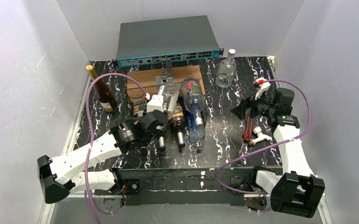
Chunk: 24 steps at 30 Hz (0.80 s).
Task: Take the wine bottle off the wine rack
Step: Pick up the wine bottle from the wine rack.
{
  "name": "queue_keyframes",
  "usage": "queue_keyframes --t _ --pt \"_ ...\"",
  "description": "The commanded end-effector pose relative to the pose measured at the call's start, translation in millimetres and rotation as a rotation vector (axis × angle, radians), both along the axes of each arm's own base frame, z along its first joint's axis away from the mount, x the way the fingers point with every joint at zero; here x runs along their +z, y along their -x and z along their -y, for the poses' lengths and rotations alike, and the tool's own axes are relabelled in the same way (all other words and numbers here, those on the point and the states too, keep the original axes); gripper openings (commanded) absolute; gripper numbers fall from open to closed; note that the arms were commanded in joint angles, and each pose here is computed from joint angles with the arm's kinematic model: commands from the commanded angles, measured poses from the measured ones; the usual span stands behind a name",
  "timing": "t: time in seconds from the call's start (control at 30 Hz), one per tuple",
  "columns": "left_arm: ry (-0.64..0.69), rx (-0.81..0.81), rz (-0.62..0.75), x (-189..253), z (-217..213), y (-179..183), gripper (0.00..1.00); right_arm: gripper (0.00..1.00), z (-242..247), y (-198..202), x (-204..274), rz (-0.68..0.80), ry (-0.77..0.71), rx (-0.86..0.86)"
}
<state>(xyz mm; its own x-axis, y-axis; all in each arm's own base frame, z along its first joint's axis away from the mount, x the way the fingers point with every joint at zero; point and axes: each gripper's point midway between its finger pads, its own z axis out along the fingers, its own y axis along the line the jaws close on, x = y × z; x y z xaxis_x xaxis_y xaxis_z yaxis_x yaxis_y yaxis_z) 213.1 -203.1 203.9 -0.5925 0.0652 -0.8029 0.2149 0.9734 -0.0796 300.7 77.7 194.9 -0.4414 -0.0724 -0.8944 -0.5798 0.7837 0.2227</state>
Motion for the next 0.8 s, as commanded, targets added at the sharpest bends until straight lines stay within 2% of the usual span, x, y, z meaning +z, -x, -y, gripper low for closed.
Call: queue_keyframes --t 0.0,0.77 --pt "0.213 0.059 0.195 72.2 5.2 -17.3 0.0 0.98 -2.5 -0.4 7.2 0.051 -0.003 0.03" --pt "0.33 -0.034 0.206 109.3 27.2 -11.0 0.0 0.98 -5.4 3.8 8.7 0.056 -0.017 0.056"
